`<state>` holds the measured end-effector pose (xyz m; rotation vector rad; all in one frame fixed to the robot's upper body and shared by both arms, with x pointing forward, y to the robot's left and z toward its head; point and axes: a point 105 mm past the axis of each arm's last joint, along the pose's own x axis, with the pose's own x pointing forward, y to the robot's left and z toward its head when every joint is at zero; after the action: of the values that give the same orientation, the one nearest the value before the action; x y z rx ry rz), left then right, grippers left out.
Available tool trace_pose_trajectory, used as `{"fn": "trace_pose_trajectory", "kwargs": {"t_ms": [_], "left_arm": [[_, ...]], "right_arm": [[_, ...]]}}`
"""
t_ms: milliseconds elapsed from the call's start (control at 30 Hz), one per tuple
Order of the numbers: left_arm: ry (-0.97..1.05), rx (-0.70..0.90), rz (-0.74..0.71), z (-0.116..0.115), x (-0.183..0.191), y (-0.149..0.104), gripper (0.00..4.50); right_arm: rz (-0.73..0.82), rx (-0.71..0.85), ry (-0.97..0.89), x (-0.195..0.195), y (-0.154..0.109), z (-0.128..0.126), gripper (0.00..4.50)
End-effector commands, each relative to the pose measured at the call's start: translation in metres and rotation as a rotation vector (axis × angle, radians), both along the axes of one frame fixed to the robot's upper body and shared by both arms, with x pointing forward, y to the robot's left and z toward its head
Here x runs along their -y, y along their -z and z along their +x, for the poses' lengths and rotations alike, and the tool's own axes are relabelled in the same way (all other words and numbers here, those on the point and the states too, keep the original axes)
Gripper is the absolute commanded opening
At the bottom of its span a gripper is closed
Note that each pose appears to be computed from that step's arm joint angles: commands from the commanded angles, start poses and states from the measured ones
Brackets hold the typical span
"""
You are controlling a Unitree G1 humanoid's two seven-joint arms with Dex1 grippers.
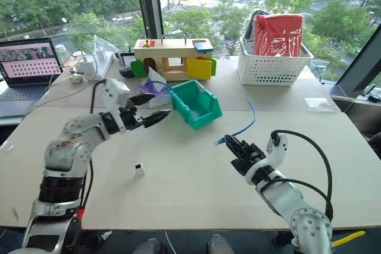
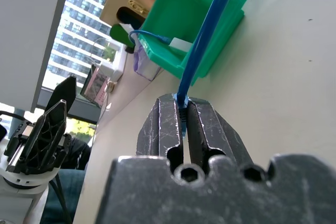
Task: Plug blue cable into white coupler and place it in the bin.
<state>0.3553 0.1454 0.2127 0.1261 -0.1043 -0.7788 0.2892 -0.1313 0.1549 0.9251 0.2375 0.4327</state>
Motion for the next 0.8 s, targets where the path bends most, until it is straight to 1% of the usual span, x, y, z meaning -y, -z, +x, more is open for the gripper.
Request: {"fn": "trace_pose_trajectory", "kwargs": {"t_ms": [33,100,167,200,300,400,433,500,567,667,733,800], "left_arm": [[-0.016,0.08,-0.053,-0.018,-0.013,-0.019,4.46],[-0.064,0.074,-0.056,-0.024,-0.026,-0.014,4.46],[-0.186,0.014,-0.095,-0.032,-0.046,0.002,4.46],[-0.217,-0.002,-0.121,-0.041,-0.05,0.009,4.46],[-0.288,-0.023,-0.188,-0.069,-0.049,0.025,4.46],[-0.344,-0.045,-0.204,-0.089,-0.047,0.037,4.46],[-0.364,-0.074,-0.202,-0.101,-0.044,0.048,4.46],[-0.394,-0.114,-0.203,-0.116,-0.039,0.059,4.46],[-0.42,-0.129,-0.19,-0.121,-0.035,0.065,4.46],[-0.471,-0.218,-0.117,-0.12,-0.021,0.092,4.46],[-0.501,-0.231,-0.092,-0.117,-0.016,0.098,4.46],[-0.531,-0.263,-0.1,-0.115,-0.015,0.104,4.46]], "right_arm": [[-0.004,0.04,-0.06,-0.005,-0.009,0.004,0.0],[-0.015,0.051,-0.08,-0.006,-0.01,0.008,0.0],[-0.027,0.061,-0.083,-0.002,-0.013,0.014,0.0],[-0.029,0.065,-0.085,-0.001,-0.014,0.017,0.0],[-0.033,0.075,-0.098,-0.001,-0.017,0.022,0.0],[-0.038,0.082,-0.114,-0.003,-0.018,0.024,0.0],[-0.055,0.092,-0.139,-0.005,-0.019,0.024,0.0],[-0.085,0.108,-0.172,-0.008,-0.022,0.024,0.0],[-0.107,0.118,-0.187,-0.009,-0.023,0.025,0.0],[-0.24,0.154,-0.231,-0.014,-0.022,0.023,0.0],[-0.28,0.167,-0.243,-0.015,-0.021,0.022,0.0],[-0.291,0.175,-0.248,-0.017,-0.02,0.021,0.0]]}}
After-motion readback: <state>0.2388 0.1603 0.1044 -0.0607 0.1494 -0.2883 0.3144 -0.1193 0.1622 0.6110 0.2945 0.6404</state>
